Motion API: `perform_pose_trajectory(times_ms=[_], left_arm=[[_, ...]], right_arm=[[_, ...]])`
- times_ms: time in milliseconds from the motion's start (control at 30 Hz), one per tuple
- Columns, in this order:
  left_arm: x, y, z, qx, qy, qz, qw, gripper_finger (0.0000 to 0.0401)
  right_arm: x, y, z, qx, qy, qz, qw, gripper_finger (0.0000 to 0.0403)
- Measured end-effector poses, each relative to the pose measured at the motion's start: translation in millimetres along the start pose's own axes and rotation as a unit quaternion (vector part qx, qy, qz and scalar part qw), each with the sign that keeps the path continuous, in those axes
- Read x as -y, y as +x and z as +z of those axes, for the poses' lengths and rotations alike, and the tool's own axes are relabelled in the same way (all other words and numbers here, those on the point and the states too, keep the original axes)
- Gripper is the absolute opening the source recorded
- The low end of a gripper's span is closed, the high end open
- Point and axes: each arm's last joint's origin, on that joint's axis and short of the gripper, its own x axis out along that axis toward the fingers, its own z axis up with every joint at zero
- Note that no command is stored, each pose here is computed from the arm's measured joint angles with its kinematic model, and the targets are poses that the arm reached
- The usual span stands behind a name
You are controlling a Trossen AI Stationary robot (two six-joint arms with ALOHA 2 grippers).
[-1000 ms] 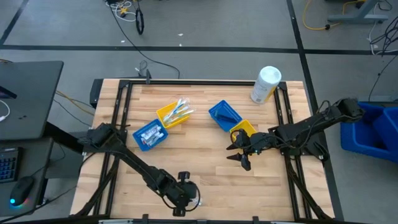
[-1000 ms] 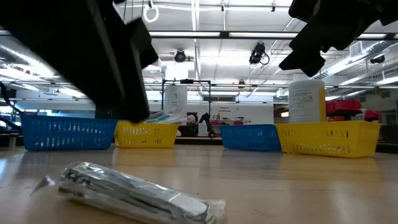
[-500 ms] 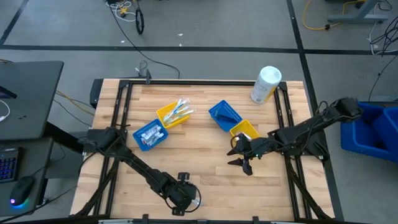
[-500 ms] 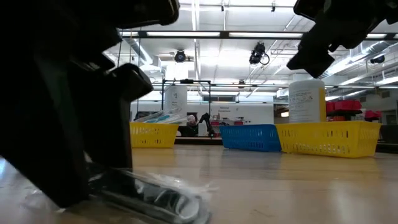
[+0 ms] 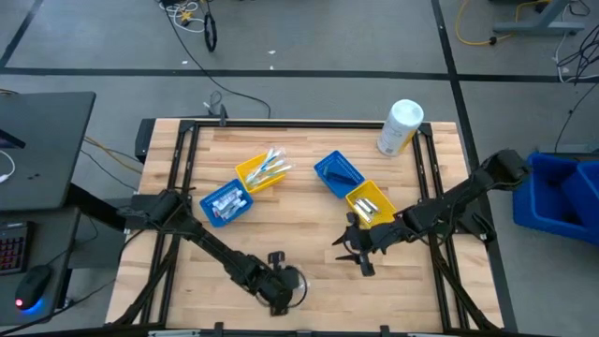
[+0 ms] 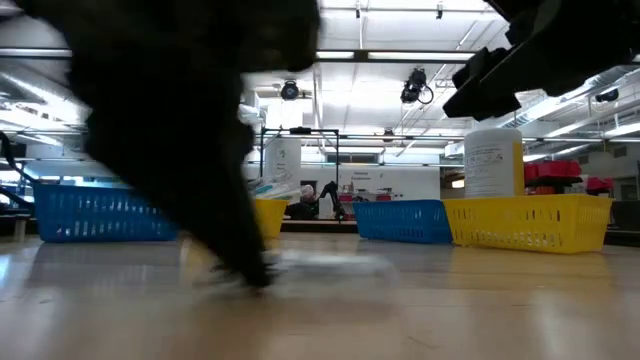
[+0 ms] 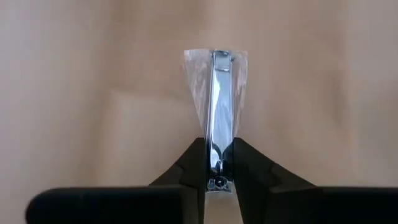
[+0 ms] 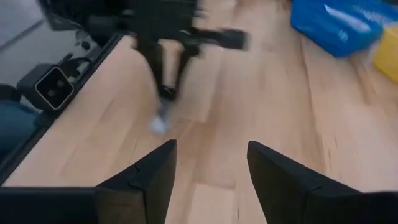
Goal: Pick & Place Travel size toiletries
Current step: Put the nail cutter into the right yellow bin
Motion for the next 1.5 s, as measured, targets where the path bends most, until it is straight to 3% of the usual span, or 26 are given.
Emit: perform_pose_trajectory(times_ms=[133, 333, 533, 767, 933, 1100, 1500], left_arm=[[-11.0, 4.2, 12.0, 0.043, -0.064, 0.032, 0.996, 0.0058], [-24.5, 7.2, 28.9, 0.102, -0.118, 0.067, 0.986, 0.0074], [-31.3, 8.6, 48.6, 0.158, -0.113, 0.050, 0.980, 0.0062], [-39.0, 10.2, 56.1, 0.168, -0.102, 0.050, 0.979, 0.0072], [-37.4, 9.0, 59.7, 0.185, -0.088, 0.046, 0.978, 0.0064], [-36.5, 8.1, 62.3, 0.197, -0.077, 0.044, 0.977, 0.0071], [-38.5, 7.9, 64.4, 0.203, -0.080, 0.047, 0.975, 0.0075]], right_arm=[[-6.1, 9.6, -4.0, 0.007, -0.037, 0.008, 0.999, 0.0199], [-11.3, 22.0, -11.7, 0.006, -0.043, 0.013, 0.999, 0.0196], [-11.0, 30.5, -20.5, -0.012, -0.048, -0.001, 0.999, 0.0217], [-10.0, 33.5, -24.1, -0.019, -0.056, -0.020, 0.998, 0.0258], [-9.2, 33.5, -24.4, -0.020, -0.063, -0.029, 0.997, 0.0264], [-9.4, 33.5, -24.5, -0.021, -0.051, -0.024, 0.998, 0.0233], [-9.1, 33.6, -23.4, -0.016, -0.030, -0.021, 0.999, 0.0109]])
